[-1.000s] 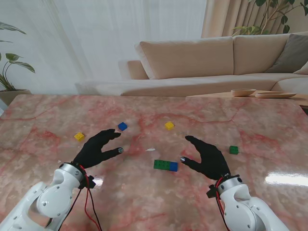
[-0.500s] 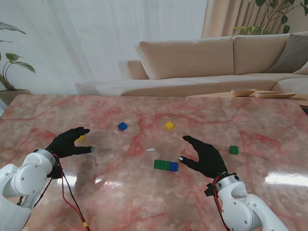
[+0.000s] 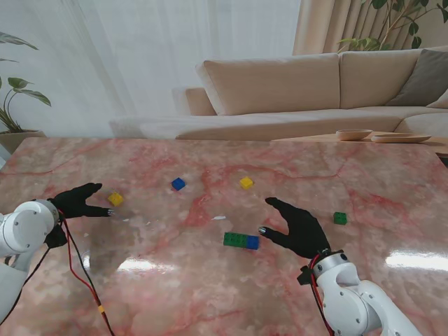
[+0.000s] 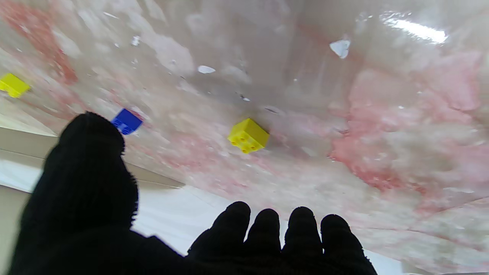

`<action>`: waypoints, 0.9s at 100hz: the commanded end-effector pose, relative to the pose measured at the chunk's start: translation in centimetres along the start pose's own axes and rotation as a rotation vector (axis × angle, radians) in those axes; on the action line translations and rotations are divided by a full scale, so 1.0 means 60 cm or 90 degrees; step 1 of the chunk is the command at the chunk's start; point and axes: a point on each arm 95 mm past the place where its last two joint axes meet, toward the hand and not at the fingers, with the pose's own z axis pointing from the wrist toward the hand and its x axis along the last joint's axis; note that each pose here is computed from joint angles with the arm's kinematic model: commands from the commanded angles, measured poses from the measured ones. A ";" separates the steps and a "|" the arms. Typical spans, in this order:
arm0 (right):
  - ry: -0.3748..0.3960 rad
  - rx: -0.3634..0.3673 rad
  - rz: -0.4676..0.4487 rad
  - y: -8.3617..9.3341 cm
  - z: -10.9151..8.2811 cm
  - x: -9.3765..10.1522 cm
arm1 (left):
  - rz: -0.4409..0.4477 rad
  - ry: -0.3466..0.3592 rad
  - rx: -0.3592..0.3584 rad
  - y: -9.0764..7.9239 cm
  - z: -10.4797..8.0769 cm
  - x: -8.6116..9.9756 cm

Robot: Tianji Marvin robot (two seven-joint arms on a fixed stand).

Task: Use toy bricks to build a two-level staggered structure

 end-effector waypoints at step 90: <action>-0.002 0.044 -0.008 -0.012 0.000 -0.001 | 0.031 -0.092 -0.028 -0.002 0.097 -0.018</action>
